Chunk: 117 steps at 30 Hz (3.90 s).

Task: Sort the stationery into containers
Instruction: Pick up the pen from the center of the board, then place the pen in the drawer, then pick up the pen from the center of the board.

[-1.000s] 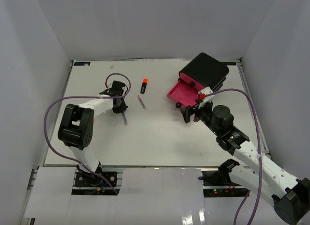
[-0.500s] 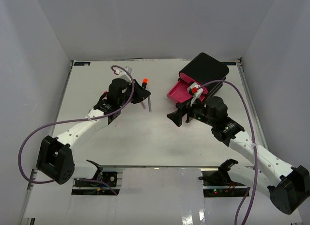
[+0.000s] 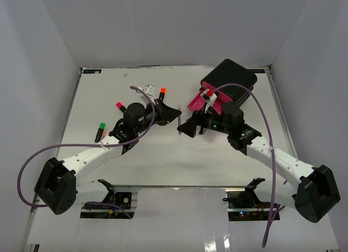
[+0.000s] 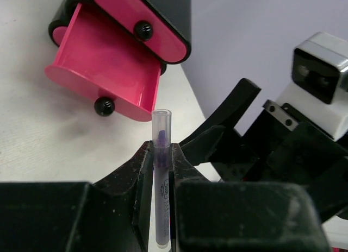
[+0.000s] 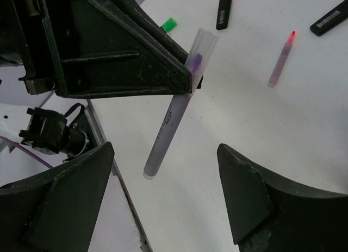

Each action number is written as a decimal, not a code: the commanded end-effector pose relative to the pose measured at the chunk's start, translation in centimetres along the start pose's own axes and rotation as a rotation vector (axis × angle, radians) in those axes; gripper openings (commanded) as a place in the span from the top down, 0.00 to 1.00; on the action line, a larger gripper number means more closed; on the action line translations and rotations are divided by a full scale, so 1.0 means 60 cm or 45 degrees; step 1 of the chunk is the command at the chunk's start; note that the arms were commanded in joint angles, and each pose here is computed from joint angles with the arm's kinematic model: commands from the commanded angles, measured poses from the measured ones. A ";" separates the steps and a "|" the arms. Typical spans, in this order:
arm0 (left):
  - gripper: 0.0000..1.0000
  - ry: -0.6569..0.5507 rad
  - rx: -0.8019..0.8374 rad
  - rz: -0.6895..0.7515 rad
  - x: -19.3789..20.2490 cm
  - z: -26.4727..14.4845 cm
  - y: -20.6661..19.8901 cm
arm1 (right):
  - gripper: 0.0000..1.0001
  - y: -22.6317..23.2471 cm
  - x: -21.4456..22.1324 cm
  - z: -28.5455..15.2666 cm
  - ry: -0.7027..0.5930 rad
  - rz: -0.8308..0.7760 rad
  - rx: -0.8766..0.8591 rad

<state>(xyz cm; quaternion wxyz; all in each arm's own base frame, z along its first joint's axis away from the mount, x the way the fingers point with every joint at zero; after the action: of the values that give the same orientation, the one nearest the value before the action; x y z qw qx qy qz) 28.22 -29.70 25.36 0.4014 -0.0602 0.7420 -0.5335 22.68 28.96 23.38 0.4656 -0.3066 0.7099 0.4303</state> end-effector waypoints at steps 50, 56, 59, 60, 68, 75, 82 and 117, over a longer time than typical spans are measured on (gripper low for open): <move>0.02 -0.177 -1.180 0.209 -0.102 -0.283 0.288 | 0.92 -0.378 0.001 -0.074 0.787 -0.749 1.210; 0.02 -0.188 -1.298 0.130 -0.106 -0.319 0.335 | 0.56 -0.336 -0.034 -0.049 0.635 -0.714 1.031; 0.02 -0.187 -1.341 0.093 -0.105 -0.329 0.352 | 0.43 -0.301 -0.058 -0.053 0.517 -0.694 0.953; 0.02 -0.194 -1.365 0.074 -0.107 -0.335 0.360 | 0.40 -0.291 -0.063 -0.054 0.479 -0.691 0.935; 0.02 -0.262 -1.515 -0.036 -0.114 -0.378 0.399 | 0.34 -0.179 -0.114 -0.094 0.114 -0.674 0.719; 0.02 -0.282 -1.647 -0.153 -0.126 -0.411 0.444 | 0.32 -0.148 -0.105 -0.109 -0.025 -0.690 0.649; 0.02 -0.259 -1.715 -0.268 -0.123 -0.430 0.483 | 0.33 -0.151 -0.105 -0.120 -0.064 -0.712 0.691; 0.11 -0.125 -1.626 -0.243 -0.105 -0.397 0.548 | 0.34 -0.144 -0.099 -0.118 -0.063 -0.747 0.705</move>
<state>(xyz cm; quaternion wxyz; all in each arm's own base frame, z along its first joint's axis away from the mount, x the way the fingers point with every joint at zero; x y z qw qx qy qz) 27.83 5.19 3.54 0.2661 -0.3718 0.8893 -0.0117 29.28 19.00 26.21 0.6282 -0.3544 0.6875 0.0841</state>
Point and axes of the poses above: each gripper's point midway between its finger pads, its own z axis out along the fingers, its own y axis along the line the jaws close on, x = y × z, the point moved 1 cm from there along -z, back along the fingers, and after that the axes turned 10 degrees about -z, right-handed, at the moved point
